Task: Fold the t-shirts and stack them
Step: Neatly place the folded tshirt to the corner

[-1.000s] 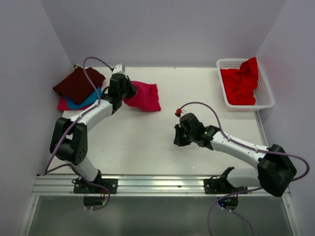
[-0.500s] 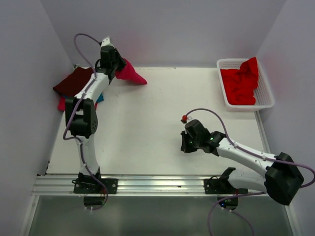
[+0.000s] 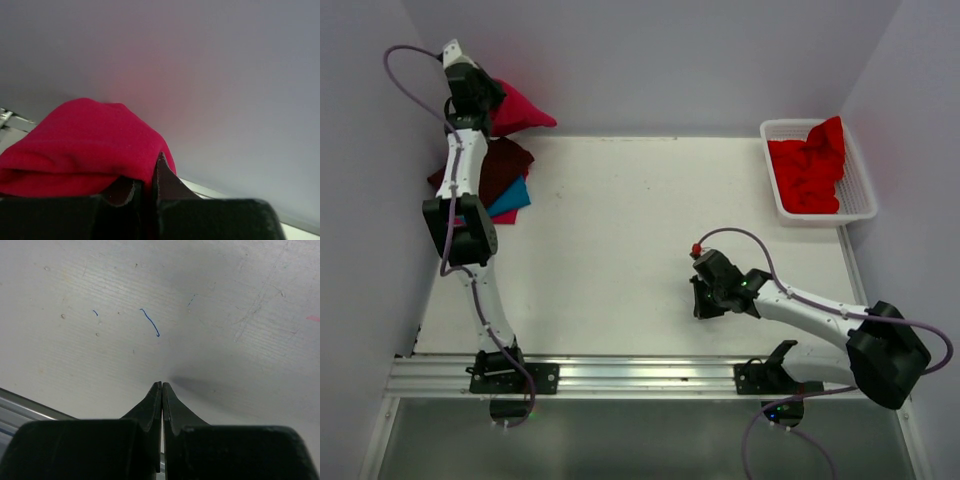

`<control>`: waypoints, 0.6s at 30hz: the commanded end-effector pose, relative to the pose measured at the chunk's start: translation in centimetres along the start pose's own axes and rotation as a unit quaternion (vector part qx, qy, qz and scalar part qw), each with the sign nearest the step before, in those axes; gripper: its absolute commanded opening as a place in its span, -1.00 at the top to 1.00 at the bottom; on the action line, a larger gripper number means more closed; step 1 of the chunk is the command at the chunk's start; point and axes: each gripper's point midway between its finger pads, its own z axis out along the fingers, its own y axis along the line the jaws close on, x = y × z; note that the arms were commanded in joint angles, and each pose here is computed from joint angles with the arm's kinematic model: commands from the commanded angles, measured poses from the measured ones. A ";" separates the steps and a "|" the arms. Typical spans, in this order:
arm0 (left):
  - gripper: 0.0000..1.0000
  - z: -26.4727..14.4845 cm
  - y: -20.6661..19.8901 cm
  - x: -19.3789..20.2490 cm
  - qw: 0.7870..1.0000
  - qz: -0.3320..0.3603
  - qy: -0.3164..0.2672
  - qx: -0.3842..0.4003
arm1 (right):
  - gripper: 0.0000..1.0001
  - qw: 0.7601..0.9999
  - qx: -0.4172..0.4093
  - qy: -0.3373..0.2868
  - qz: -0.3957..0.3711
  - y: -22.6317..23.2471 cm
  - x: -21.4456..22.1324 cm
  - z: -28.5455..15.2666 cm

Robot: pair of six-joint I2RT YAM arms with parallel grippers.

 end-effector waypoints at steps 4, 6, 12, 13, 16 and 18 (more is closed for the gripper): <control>1.00 -1.2 5.1 -10.3 0.992 0.030 -0.126 0.002 | 1.00 1.000 0.010 0.010 0.009 0.1 -0.1 0.3; 1.00 -1.7 6.8 -11.2 0.991 0.025 -0.132 0.000 | 1.00 1.000 0.010 0.011 0.007 0.3 -0.5 0.4; 1.00 -2.7 12.4 -8.5 0.995 -0.022 -0.099 -0.012 | 1.00 1.000 0.002 0.009 0.004 1.3 -1.6 0.2; 1.00 -3.0 12.0 -9.1 0.994 -0.022 -0.106 -0.008 | 1.00 1.000 0.002 0.009 0.002 1.3 -1.6 0.2; 1.00 -3.8 13.1 -6.6 0.996 -0.032 -0.085 -0.021 | 1.00 1.000 0.004 0.005 -0.001 1.2 -1.8 -0.1; 1.00 -4.3 14.0 -4.1 0.996 -0.043 -0.067 -0.031 | 1.00 1.000 0.002 0.004 -0.005 1.1 -1.6 -0.2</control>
